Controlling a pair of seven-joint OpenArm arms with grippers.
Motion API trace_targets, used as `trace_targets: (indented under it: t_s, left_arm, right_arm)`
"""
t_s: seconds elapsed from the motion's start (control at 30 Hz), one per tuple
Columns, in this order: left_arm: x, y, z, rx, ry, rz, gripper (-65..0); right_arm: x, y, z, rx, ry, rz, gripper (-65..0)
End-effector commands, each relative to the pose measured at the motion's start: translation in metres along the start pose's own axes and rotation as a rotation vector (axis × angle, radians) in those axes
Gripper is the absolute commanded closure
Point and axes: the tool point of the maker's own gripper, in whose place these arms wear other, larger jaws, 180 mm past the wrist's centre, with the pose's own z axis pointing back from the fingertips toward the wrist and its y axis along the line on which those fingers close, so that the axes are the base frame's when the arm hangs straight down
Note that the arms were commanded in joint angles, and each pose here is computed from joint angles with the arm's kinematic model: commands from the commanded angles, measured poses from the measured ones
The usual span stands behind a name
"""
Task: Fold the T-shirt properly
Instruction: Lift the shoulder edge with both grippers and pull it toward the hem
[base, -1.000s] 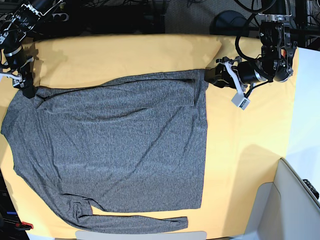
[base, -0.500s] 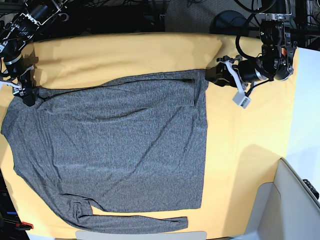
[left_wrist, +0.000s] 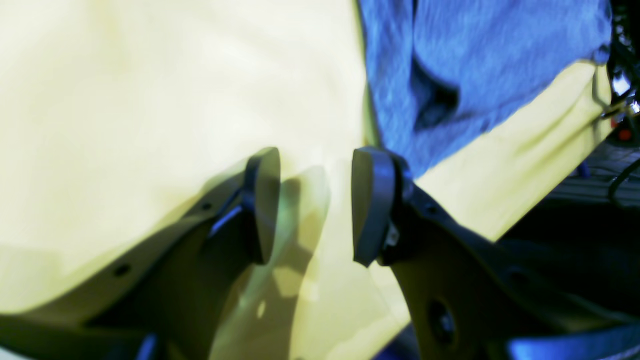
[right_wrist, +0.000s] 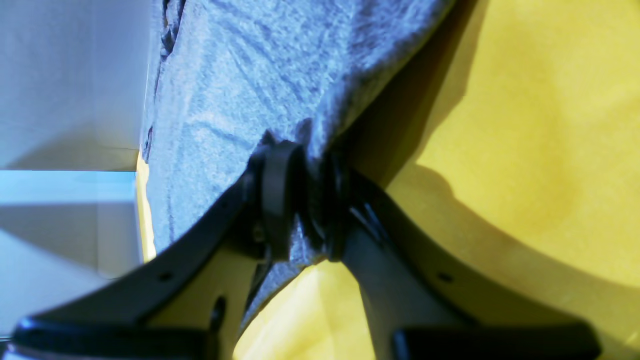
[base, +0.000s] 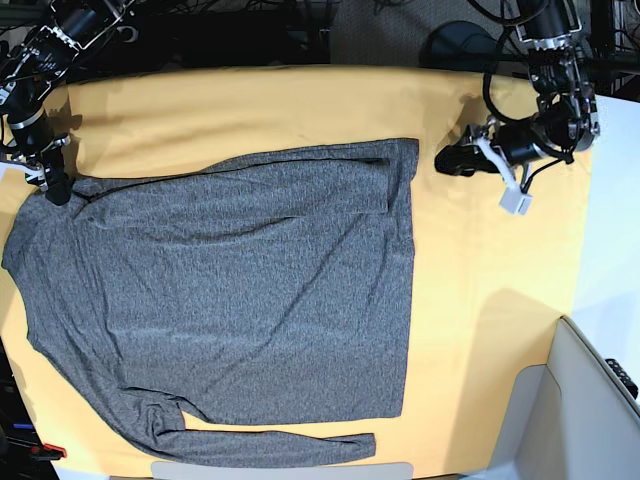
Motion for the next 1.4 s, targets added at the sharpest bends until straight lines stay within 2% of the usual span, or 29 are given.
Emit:
trace_targets:
  t_s: [0.0,0.5,0.77,0.87,0.97,1.07,1.17,1.37]
  left_arm:
    - [-0.01,0.0,-0.002,0.011,0.047,-0.007,-23.6]
    - [-0.023,-0.044,-0.036,-0.109,0.111,0.002,-23.5]
    - [-0.025,-0.049,-0.04,-0.12,0.122,-0.012,-23.0]
    - [-0.024,-0.048,-0.04,-0.117,0.12,-0.014,-14.5]
    - [-0.025,-0.048,-0.04,-0.115,0.123,-0.013,0.0]
    - [-0.023,-0.048,-0.04,-0.114,0.112,-0.016,-0.7]
    - [-0.022,-0.048,-0.04,-0.114,0.111,-0.019,-0.4]
    - [-0.007,-0.059,-0.031,-0.108,0.071,-0.089,-0.4]
  right_arm:
    - [-0.009,-0.004,-0.001,-0.012,0.035,-0.02,-9.7]
    - [-0.012,-0.004,-0.002,-0.012,0.04,-0.026,-9.7]
    - [-0.016,-0.011,0.003,-0.03,0.05,-0.024,-9.7]
    - [-0.021,-0.016,0.006,-0.044,0.069,-0.01,-9.6]
    - [-0.03,-0.016,0.004,-0.051,0.107,0.016,-9.6]
    - [-0.037,-0.017,0.004,-0.057,0.132,0.028,-7.9]
    - [-0.043,-0.023,0.003,-0.097,0.161,0.068,0.0]
    - [-0.046,-0.033,0.004,-0.16,0.185,0.133,0.0]
